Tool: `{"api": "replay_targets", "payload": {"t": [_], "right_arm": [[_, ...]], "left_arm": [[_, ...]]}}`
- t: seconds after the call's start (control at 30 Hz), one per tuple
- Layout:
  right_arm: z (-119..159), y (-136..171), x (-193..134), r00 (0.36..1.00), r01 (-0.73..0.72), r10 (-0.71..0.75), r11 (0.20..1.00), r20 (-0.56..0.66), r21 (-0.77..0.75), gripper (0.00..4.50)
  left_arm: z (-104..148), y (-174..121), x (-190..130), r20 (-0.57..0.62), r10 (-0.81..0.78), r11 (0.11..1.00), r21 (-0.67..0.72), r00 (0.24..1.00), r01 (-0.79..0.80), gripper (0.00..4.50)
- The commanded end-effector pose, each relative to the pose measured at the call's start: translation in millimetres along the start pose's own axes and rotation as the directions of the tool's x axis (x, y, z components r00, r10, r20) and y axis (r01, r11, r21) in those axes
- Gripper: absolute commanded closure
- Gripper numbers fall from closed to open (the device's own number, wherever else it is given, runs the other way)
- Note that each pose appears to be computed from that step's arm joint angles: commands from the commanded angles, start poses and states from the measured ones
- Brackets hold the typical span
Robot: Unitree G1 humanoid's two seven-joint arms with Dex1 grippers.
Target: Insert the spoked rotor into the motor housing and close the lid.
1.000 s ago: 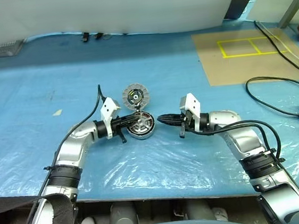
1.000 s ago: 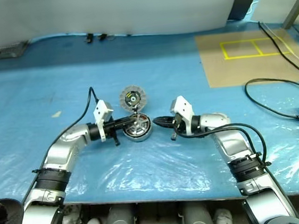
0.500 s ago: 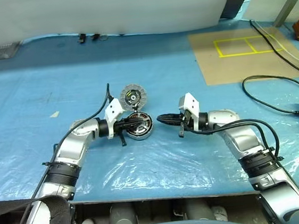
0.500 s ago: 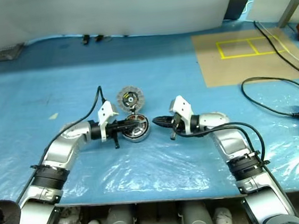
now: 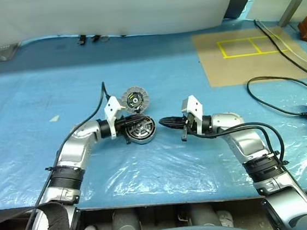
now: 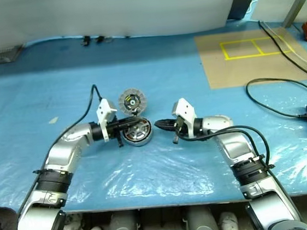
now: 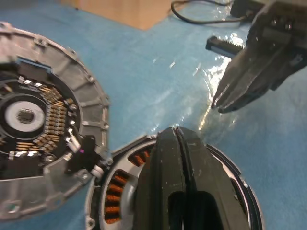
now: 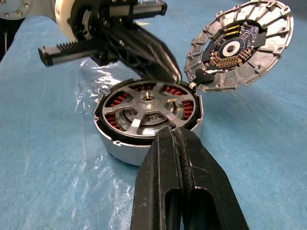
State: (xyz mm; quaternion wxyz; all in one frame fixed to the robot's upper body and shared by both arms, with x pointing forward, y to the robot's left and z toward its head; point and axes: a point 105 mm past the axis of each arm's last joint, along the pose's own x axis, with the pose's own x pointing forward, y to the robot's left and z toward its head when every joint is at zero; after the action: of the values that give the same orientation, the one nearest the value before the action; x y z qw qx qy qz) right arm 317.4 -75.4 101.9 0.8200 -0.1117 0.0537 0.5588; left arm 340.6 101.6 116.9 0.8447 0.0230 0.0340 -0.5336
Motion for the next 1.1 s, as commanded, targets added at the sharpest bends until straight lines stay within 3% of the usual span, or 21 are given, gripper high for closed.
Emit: {"api": "replay_targets", "payload": {"t": [0.03, 0.2, 0.3, 0.43, 0.6, 0.87, 1.1], "right_arm": [[10.6, -1.9, -2.4, 0.999, 0.01, -0.009, 1.0, 0.05, -0.01, 4.5], [14.4, -3.3, -3.0, 0.998, 0.012, -0.011, 1.0, 0.059, -0.012, 4.5], [16.5, -3.4, -3.6, 0.998, 0.012, -0.011, 1.0, 0.064, -0.014, 4.5], [16.8, -3.5, -4.0, 0.998, 0.011, -0.01, 1.0, 0.064, -0.017, 4.5], [20.9, -3.8, -4.1, 0.998, 0.01, -0.009, 1.0, 0.068, -0.024, 4.5], [19.5, 9.9, -10.5, 0.998, -0.048, 0.048, 0.999, 0.05, -0.001, 4.5], [21.3, 15.3, -14.4, 0.998, -0.044, 0.044, 0.999, 0.046, 0.005, 4.5]], "left_arm": [[12.1, 6.1, -19.2, 0.057, 0.049, 0.999, -0.002, 0.997, -0.049, 4.46], [-2.1, 17.9, -45.0, -0.004, 0.13, 0.991, -0.024, 0.991, -0.13, 4.46], [-21.8, 33.6, -61.9, -0.112, 0.227, 0.974, 0.025, 0.968, -0.225, 4.46], [-28.7, 49.5, -67.1, -0.139, 0.309, 0.951, 0.053, 0.941, -0.305, 4.46], [-42.6, 58.5, -52.4, -0.186, 0.332, 0.943, 0.094, 0.925, -0.32, 4.46], [-32.8, 61.2, -7.9, -0.093, 0.242, 0.97, 0.013, 0.966, -0.242, 4.46], [-34.4, 61.1, 4.4, -0.075, 0.181, 0.982, -0.047, 0.981, -0.185, 4.46]]}}
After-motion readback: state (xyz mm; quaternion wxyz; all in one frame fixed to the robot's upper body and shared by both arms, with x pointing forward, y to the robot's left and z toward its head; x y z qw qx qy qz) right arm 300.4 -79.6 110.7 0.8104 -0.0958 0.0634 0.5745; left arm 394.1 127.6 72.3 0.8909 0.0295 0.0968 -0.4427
